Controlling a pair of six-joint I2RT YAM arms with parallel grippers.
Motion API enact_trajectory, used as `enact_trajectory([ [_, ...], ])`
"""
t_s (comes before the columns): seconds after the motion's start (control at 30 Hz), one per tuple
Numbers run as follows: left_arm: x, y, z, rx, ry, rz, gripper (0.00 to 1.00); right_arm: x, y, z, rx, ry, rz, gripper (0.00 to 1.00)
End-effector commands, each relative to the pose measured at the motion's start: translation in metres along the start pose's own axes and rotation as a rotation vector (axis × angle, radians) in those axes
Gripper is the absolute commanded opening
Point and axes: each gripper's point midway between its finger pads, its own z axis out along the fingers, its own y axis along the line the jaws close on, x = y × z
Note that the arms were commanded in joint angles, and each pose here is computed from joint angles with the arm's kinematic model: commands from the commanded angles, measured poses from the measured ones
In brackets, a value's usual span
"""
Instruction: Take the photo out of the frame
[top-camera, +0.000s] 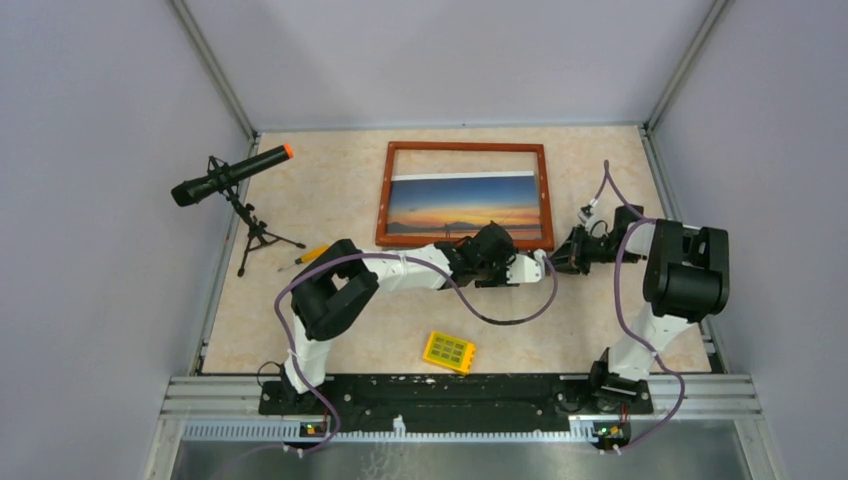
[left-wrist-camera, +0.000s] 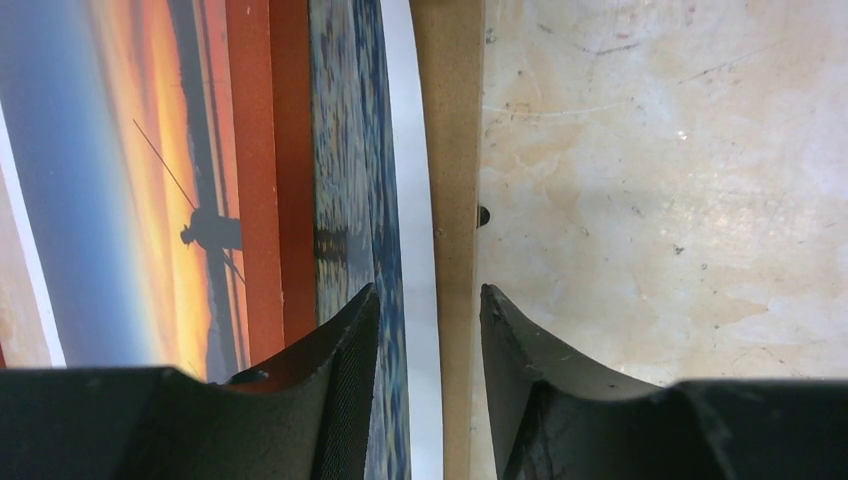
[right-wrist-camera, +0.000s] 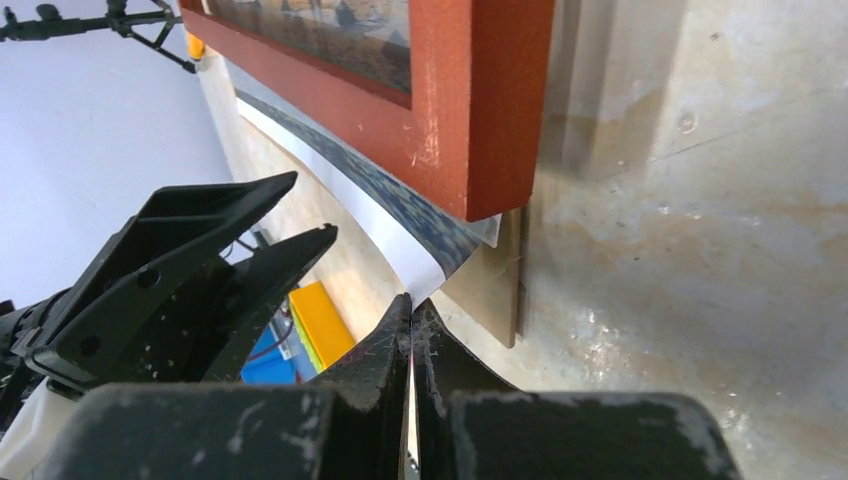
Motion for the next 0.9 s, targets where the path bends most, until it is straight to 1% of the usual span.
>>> enact_trajectory([
  [0.0,-0.043,0.019,-0.012,-0.053,-0.136,-0.002,0.47,-0.012,0.026,-0.011,-0.092,-0.059,-0.073,0.00],
  [0.33,-0.044,0.021,0.002,-0.078,-0.133,-0.004,0.47,-0.012,0.050,-0.020,-0.164,-0.088,-0.120,0.00],
  [0.47,-0.037,0.020,0.004,-0.091,-0.111,-0.007,0.42,-0.011,0.055,-0.022,-0.173,-0.094,-0.133,0.00],
  [0.57,-0.033,0.015,0.004,-0.076,-0.107,-0.010,0.42,-0.012,0.051,-0.023,-0.140,-0.103,-0.145,0.00],
  [0.67,-0.036,0.014,0.002,-0.066,-0.118,-0.018,0.42,-0.014,0.037,-0.025,-0.037,-0.111,-0.146,0.01],
  [0.7,-0.036,0.014,0.002,-0.062,-0.119,-0.020,0.43,-0.014,0.031,-0.026,0.003,-0.106,-0.147,0.13],
  [0.73,-0.038,0.013,0.001,-0.061,-0.123,-0.020,0.44,-0.011,0.025,-0.028,0.035,-0.094,-0.134,0.19],
  [0.8,-0.040,0.011,-0.001,-0.049,-0.129,-0.023,0.44,-0.009,0.017,-0.032,0.077,-0.090,-0.133,0.30],
  [0.87,-0.043,0.006,-0.003,-0.025,-0.144,-0.018,0.45,-0.006,0.012,-0.034,0.100,-0.091,-0.139,0.36],
])
